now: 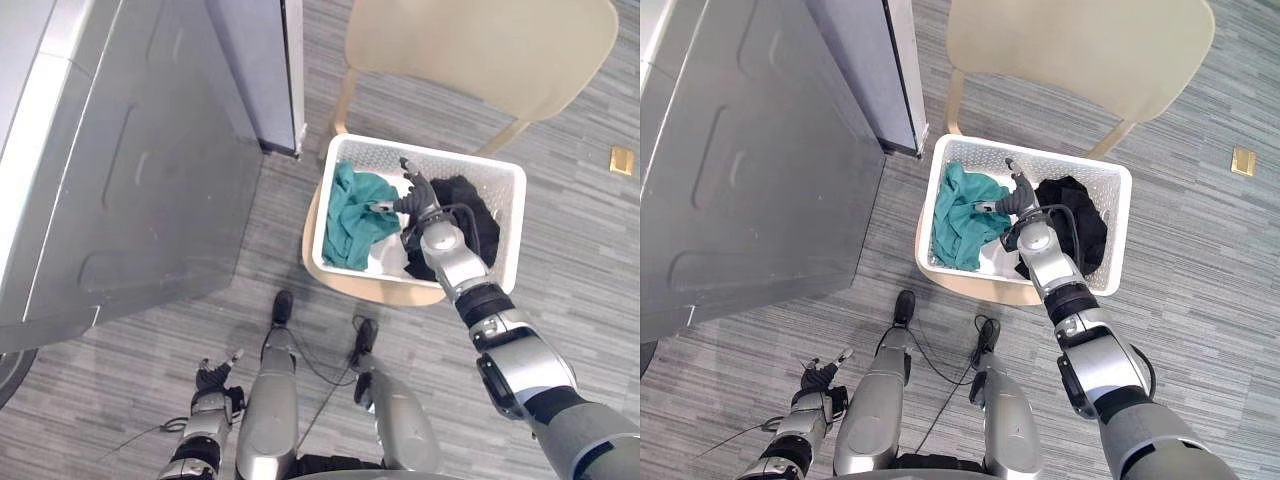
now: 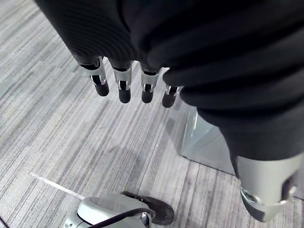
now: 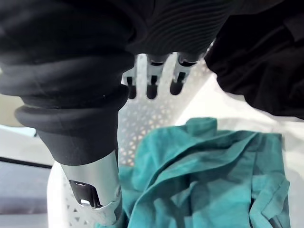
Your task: Pick up the laundry basket with both hands and put the clothes into the washing machine.
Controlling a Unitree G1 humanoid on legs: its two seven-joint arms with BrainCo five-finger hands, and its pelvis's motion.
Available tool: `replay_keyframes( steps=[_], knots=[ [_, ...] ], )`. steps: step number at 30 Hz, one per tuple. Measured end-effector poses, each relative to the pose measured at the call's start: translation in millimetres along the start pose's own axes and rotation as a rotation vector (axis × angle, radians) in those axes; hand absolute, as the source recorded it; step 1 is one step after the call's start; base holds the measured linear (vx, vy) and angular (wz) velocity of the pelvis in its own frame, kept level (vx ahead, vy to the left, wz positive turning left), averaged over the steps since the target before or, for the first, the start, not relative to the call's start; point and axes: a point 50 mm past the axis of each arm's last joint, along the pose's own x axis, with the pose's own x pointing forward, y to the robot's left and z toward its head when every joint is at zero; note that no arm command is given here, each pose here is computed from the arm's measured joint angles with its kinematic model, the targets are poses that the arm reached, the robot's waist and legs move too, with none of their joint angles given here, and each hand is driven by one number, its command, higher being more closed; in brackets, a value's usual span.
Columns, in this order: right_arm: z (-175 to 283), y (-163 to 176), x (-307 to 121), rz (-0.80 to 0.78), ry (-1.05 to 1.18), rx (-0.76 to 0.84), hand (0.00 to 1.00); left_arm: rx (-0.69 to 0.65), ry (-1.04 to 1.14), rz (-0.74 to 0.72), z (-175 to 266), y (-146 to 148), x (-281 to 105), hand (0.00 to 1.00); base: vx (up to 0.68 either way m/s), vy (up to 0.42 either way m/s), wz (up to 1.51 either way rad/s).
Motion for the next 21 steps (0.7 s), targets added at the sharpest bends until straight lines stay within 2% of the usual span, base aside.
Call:
replay_keyframes(
  steps=[6, 10, 15, 18, 21],
  knots=[
    [8.9, -5.4, 11.1, -0.037, 0.036, 0.026, 0.00, -0.036, 0.002, 0.018, 3.1, 0.3, 0.5, 0.00, 0.00, -0.012, 0.14],
    [19.2, -20.0, 18.7, -0.092, 0.041, 0.053, 0.00, -0.057, -0.007, 0.028, 6.4, -1.4, 0.3, 0.00, -0.01, -0.004, 0.12],
    [0.6, -39.9, 18.7, -0.145, 0.125, 0.037, 0.00, -0.099, -0.032, 0.012, 18.5, -10.5, -0.4, 0.00, 0.00, 0.001, 0.12],
    [4.4, -47.0, 20.2, -0.161, 0.120, 0.027, 0.00, -0.109, -0.045, 0.019, 22.3, -12.0, -1.2, 0.00, -0.01, 0.003, 0.04],
    [14.5, -66.5, 21.4, -0.246, 0.084, 0.047, 0.00, -0.129, -0.072, 0.015, 28.4, -15.0, -3.1, 0.00, -0.02, 0.004, 0.03]
  ],
)
